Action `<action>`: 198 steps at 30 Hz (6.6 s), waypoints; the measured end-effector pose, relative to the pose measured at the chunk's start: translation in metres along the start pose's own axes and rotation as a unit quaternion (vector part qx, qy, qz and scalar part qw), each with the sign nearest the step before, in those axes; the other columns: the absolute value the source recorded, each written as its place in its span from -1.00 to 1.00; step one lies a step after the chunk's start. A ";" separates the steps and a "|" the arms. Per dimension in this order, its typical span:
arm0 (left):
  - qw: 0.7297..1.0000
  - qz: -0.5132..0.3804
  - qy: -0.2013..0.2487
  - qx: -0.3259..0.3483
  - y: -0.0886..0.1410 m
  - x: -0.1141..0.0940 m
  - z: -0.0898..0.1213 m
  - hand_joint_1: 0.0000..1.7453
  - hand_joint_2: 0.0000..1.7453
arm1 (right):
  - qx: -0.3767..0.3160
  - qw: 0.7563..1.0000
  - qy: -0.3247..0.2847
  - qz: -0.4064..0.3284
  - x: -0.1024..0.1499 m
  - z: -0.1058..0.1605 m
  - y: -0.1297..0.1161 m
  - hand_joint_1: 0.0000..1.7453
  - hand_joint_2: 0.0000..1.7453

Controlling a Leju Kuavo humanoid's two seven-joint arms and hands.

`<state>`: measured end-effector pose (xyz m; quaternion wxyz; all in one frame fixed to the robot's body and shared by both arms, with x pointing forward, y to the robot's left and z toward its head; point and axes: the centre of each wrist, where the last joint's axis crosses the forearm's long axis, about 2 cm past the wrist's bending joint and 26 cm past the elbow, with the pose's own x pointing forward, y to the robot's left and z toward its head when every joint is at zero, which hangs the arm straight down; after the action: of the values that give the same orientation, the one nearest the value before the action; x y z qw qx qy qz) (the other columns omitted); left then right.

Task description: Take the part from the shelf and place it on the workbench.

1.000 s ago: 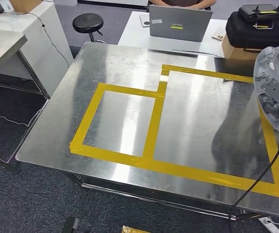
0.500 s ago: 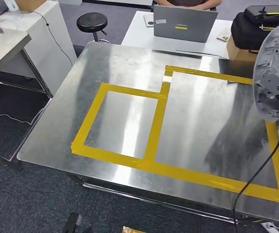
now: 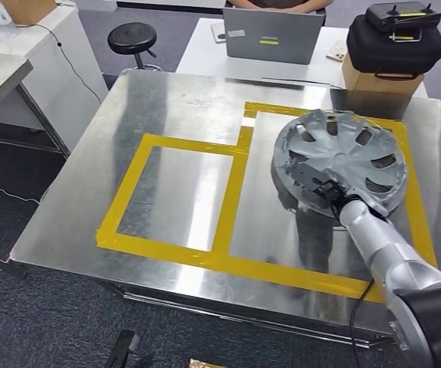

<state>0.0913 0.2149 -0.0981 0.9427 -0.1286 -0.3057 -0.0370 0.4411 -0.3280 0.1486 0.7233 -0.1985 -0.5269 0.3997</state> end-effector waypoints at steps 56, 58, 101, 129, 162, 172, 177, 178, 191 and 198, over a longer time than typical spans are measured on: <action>0.999 0.053 0.000 0.004 -0.004 -0.007 0.003 -1.00 1.00 | -0.142 0.985 -0.011 0.097 0.108 -0.016 -0.006 -1.00 -1.00; 0.998 0.059 -0.002 0.010 -0.004 -0.010 0.004 -1.00 1.00 | -0.181 0.977 -0.027 0.106 0.116 -0.015 -0.011 -1.00 -1.00; 0.973 0.217 -0.022 0.070 -0.009 -0.033 0.015 -1.00 -1.00 | -0.546 0.636 -0.527 -0.139 0.154 0.248 0.120 -1.00 -1.00; 0.966 0.250 0.018 0.057 -0.011 -0.033 0.015 -1.00 1.00 | -0.571 0.650 -0.492 -0.096 0.139 0.257 0.118 -1.00 -1.00; 0.965 0.257 0.010 0.049 -0.016 -0.031 0.014 -1.00 1.00 | -0.567 0.657 -0.489 -0.093 0.136 0.256 0.121 -1.00 -1.00; 0.965 0.257 0.008 0.048 -0.015 -0.029 0.013 -1.00 1.00 | -0.565 0.659 -0.489 -0.091 0.136 0.255 0.123 -1.00 -1.00; 0.966 0.255 0.004 0.049 -0.013 -0.025 0.011 -1.00 1.00 | -0.563 0.660 -0.489 -0.091 0.136 0.254 0.124 -1.00 -1.00; 0.966 0.255 0.003 0.049 -0.012 -0.025 0.011 -1.00 1.00 | -0.563 0.660 -0.489 -0.091 0.136 0.254 0.124 -1.00 -1.00; 0.963 0.264 0.010 0.045 -0.016 -0.031 0.014 -1.00 1.00 | -0.561 0.662 -0.489 -0.090 0.136 0.254 0.125 -1.00 -1.00; 0.963 0.265 0.007 0.045 -0.016 -0.029 0.013 -1.00 1.00 | -0.560 0.662 -0.489 -0.090 0.135 0.253 0.125 -1.00 -1.00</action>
<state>0.0583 0.2026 -0.1015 0.9257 -0.1626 -0.2549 0.2272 0.1788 -0.1799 0.2342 0.1462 -0.2938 -0.9446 0.0016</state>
